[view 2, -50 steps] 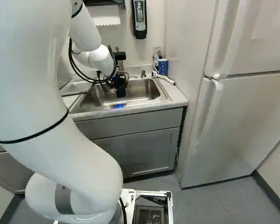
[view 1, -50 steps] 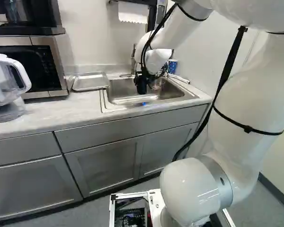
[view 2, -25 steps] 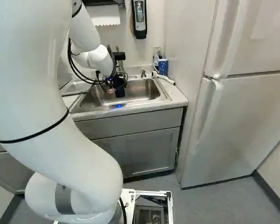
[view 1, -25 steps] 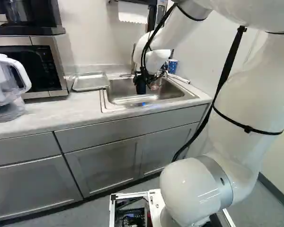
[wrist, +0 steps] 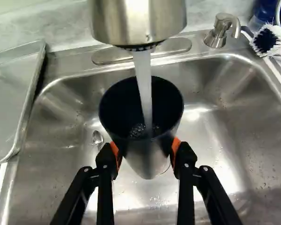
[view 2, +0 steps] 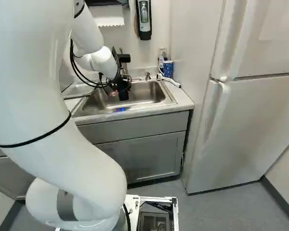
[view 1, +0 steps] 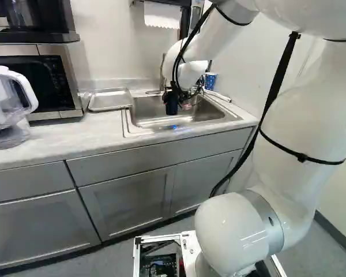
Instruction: Rinse the cup and place it in the tray
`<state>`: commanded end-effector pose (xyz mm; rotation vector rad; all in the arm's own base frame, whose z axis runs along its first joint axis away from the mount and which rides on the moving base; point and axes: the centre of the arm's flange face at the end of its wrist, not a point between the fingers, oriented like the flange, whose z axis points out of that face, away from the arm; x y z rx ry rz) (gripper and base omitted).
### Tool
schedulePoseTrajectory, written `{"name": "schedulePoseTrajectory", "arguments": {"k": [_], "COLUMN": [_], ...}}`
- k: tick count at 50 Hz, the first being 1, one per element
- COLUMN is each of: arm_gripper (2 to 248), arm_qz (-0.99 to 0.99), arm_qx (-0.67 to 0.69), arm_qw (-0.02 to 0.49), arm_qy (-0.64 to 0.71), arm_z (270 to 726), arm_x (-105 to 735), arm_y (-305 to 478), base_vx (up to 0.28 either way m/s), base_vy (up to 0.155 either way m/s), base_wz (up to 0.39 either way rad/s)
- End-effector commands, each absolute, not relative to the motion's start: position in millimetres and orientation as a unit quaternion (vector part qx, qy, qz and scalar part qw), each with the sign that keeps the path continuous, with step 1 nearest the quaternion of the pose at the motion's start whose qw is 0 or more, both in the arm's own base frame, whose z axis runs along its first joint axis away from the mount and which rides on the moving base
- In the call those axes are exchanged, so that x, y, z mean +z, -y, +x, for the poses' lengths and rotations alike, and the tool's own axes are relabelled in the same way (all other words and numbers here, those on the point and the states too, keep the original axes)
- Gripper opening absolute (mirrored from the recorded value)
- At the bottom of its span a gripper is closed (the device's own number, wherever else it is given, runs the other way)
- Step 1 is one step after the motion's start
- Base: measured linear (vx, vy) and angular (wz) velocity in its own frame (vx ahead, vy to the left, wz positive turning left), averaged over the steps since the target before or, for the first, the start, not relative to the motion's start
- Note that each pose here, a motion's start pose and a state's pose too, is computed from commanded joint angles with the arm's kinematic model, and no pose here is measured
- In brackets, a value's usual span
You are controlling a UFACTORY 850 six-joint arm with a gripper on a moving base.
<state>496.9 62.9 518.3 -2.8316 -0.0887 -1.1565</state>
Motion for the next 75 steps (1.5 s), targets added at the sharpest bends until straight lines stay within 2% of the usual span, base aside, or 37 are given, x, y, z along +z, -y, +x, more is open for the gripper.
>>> {"name": "schedulePoseTrajectory", "arguments": {"k": [75], "arm_gripper": [121], "arm_qz": [-0.925], "arm_qx": [-0.378], "arm_qw": [0.041], "arm_qy": [0.029], "arm_z": [496.9], "arm_x": [518.3], "arm_y": [-62.9], "base_vx": [0.0], "base_vy": [0.0], "base_wz": [0.0]}}
